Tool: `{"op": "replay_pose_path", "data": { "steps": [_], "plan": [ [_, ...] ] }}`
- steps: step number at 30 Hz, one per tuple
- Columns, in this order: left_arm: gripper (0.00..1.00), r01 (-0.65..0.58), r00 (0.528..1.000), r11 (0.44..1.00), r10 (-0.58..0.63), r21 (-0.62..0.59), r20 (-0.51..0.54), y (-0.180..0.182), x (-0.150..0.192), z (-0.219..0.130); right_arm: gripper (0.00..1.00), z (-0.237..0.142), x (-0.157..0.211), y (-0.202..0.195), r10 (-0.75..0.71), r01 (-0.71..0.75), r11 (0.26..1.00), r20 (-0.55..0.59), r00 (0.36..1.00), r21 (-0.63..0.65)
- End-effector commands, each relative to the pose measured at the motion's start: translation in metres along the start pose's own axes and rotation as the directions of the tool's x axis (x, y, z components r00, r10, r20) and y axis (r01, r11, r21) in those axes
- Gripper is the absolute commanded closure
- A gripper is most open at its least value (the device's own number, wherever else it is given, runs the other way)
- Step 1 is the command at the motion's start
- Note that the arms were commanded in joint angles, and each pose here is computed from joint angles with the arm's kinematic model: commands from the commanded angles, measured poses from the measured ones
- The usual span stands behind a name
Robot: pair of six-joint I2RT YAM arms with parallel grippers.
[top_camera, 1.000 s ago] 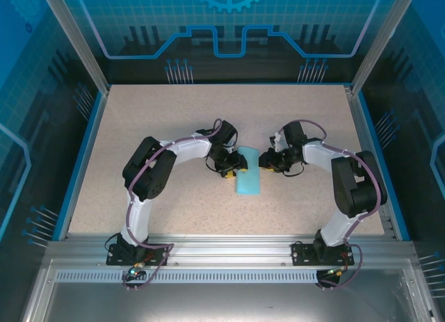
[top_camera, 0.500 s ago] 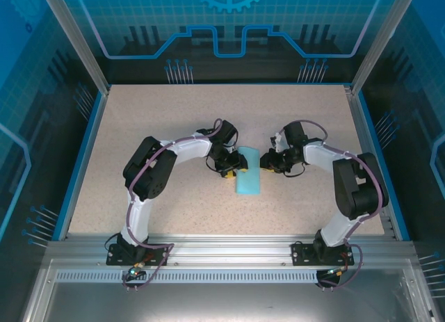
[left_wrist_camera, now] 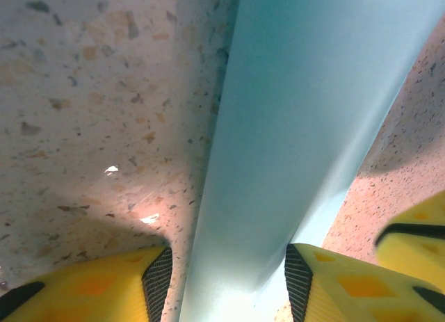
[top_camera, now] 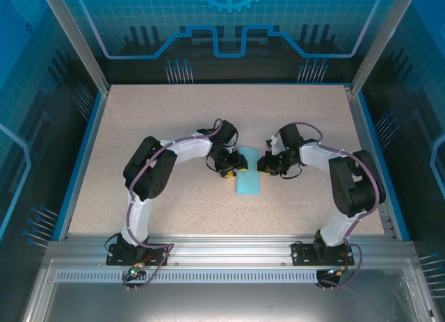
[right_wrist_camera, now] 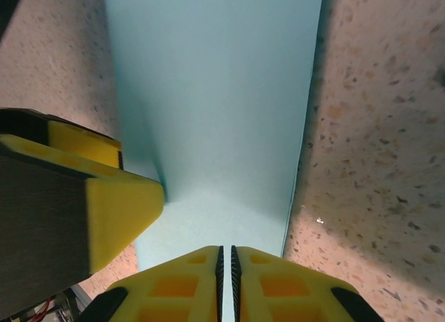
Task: Fold a paper plane with a square sheet of paper (fold left side to right side)
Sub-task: Hold the square sheet of paper at the center of the table.
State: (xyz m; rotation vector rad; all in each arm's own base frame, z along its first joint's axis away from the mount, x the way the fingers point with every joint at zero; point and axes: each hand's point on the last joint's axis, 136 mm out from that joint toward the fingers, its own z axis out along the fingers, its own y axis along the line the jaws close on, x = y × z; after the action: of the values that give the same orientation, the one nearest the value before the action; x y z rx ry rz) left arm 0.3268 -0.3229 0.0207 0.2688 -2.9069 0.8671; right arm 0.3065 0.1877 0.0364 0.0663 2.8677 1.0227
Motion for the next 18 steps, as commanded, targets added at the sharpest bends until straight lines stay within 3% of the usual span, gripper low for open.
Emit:
{"op": "replay_pose_path", "data": {
  "steps": [1,13,18],
  "plan": [
    [0.48,-0.014,0.999,0.997,0.011,-0.07,-0.042,0.023,0.009,0.035,0.86,0.009,0.001,0.007,0.0,0.0,1.0,-0.027,1.0,-0.021],
    [0.48,-0.019,0.999,0.998,0.017,-0.067,-0.037,0.021,0.009,0.033,0.86,0.028,0.017,-0.026,0.05,-0.041,0.995,-0.108,0.993,0.09],
    [0.46,-0.044,0.999,0.997,0.045,-0.061,0.009,0.014,0.003,0.007,0.87,0.031,0.025,-0.04,0.069,-0.049,0.987,-0.134,0.988,0.15]
  ]
}}
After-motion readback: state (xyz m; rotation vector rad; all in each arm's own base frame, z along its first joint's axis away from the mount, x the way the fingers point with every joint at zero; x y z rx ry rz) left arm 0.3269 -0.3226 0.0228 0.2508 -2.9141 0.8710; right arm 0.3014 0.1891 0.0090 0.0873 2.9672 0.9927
